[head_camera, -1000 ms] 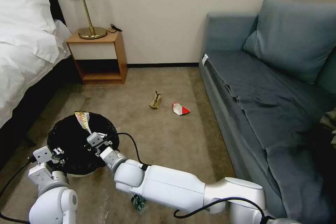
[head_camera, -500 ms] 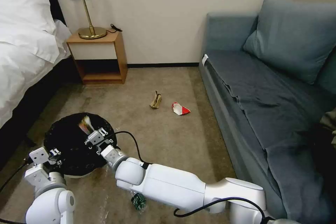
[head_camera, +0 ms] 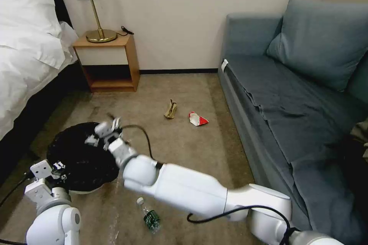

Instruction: Pick up the trash bin, then pick up the garbage on the floor and place it into the trash bin.

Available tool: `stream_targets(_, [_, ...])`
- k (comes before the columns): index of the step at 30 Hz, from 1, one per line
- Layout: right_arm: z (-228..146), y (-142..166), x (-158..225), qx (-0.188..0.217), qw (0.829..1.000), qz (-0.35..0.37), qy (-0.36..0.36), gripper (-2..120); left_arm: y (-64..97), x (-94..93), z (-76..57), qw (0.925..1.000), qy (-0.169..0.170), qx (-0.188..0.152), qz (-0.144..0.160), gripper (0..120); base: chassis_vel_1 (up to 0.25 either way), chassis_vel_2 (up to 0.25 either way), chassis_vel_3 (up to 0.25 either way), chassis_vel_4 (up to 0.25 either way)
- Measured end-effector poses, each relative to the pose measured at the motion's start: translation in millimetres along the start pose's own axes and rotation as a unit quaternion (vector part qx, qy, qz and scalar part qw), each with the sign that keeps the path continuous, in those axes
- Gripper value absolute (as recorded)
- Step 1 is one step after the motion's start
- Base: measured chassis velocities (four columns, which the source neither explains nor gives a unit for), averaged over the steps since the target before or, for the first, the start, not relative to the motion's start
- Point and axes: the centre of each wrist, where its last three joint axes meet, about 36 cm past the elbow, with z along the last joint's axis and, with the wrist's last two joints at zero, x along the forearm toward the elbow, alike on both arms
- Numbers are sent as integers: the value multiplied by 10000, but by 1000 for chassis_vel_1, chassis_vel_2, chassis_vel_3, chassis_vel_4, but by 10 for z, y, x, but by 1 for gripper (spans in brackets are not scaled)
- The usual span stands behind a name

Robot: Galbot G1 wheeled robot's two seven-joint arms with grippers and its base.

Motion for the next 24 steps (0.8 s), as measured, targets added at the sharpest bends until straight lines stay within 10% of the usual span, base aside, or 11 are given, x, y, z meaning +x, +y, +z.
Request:
stream_targets(10, [732, -475, 136, 882, 9774, 246, 1906, 100, 113, -41, -14, 10000, -14, 34, -21, 5, 0, 0, 0, 0])
stream_targets(24, [1140, -259, 513, -681, 9026, -1474, 3988, 100, 278, -20, -9, 9999, -34, 75, -142, 5, 0, 0, 0, 0])
